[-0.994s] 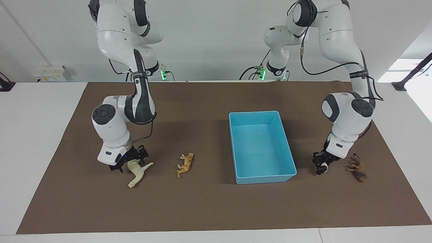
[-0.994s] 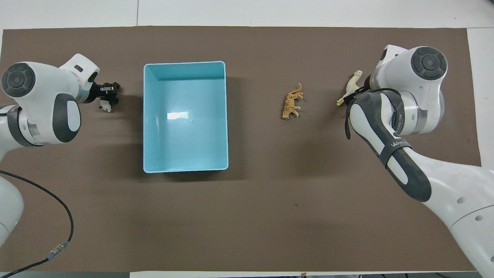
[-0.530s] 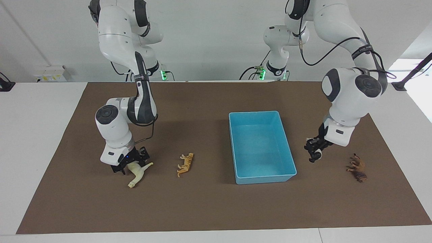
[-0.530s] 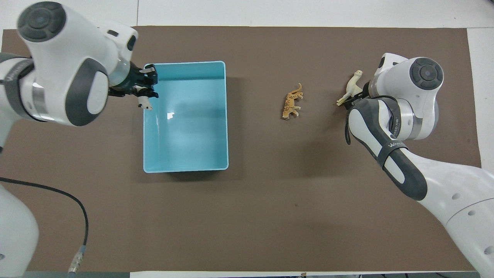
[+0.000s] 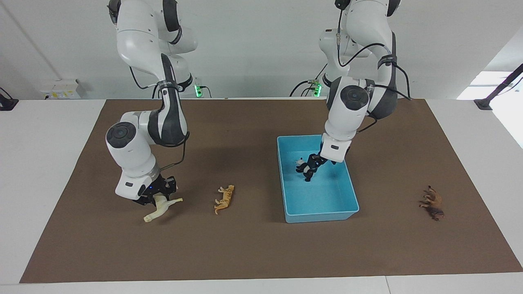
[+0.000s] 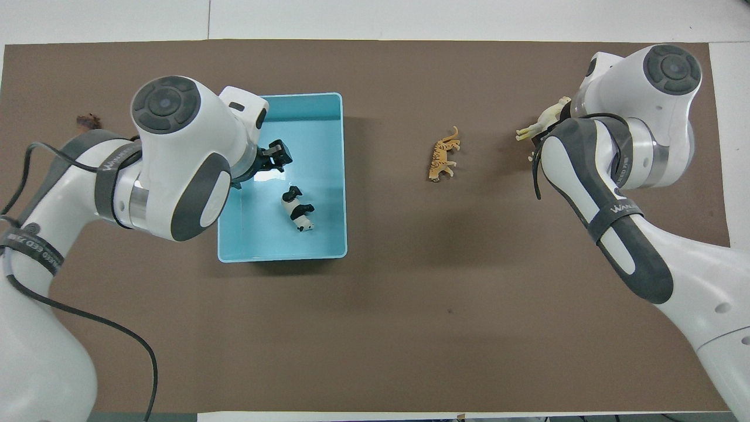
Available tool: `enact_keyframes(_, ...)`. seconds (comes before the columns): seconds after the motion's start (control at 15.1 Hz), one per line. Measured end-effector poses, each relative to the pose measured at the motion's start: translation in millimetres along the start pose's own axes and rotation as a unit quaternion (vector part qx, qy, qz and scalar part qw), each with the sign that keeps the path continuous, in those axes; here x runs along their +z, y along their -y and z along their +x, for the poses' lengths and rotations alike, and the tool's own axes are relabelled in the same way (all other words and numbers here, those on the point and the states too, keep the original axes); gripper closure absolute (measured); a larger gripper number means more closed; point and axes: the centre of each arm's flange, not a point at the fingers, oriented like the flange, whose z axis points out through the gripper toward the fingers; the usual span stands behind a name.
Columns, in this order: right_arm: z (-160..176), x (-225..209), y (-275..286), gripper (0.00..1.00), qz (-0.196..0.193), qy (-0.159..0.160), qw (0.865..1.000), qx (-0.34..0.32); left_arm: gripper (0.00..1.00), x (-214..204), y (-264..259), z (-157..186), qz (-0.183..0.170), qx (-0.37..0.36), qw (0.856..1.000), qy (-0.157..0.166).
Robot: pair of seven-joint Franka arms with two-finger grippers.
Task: Put all toys into storage box
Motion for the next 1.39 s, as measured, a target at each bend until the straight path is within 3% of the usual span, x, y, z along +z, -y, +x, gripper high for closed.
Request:
enact_keyframes(0.2,14,-73,32,0.59,0.010,0.030,0.998,0.048,0.00,-26,74,50,0.012,0.049,0.998,-0.028)
enact_keyframes(0.33,33,-130,102,0.59,-0.003,0.046,0.995,0.093,0.00,-28,146,90,0.015,0.092,0.995,-0.046)
enact_keyframes(0.46,49,-170,204,0.59,-0.011,0.034,0.991,0.129,0.00,-22,218,122,0.018,0.126,0.989,-0.074)
enact_keyframes(0.6,56,-182,291,0.59,-0.005,0.015,0.990,0.141,0.00,-6,263,143,0.021,0.134,0.986,-0.101)
enact_keyframes(0.86,76,-161,383,0.59,0.018,-0.018,0.992,0.126,0.00,57,286,183,0.036,0.145,0.977,-0.151)
enact_keyframes(1.06,96,-89,442,0.59,0.021,-0.037,0.993,0.110,0.00,97,298,206,0.032,0.135,0.977,-0.161)
enact_keyframes(1.19,106,-53,466,0.59,0.025,-0.057,0.993,0.099,0.00,111,303,213,0.029,0.130,0.976,-0.174)
enact_keyframes(1.39,112,-40,485,0.59,0.039,-0.085,0.990,0.104,0.00,117,309,217,0.029,0.126,0.974,-0.185)
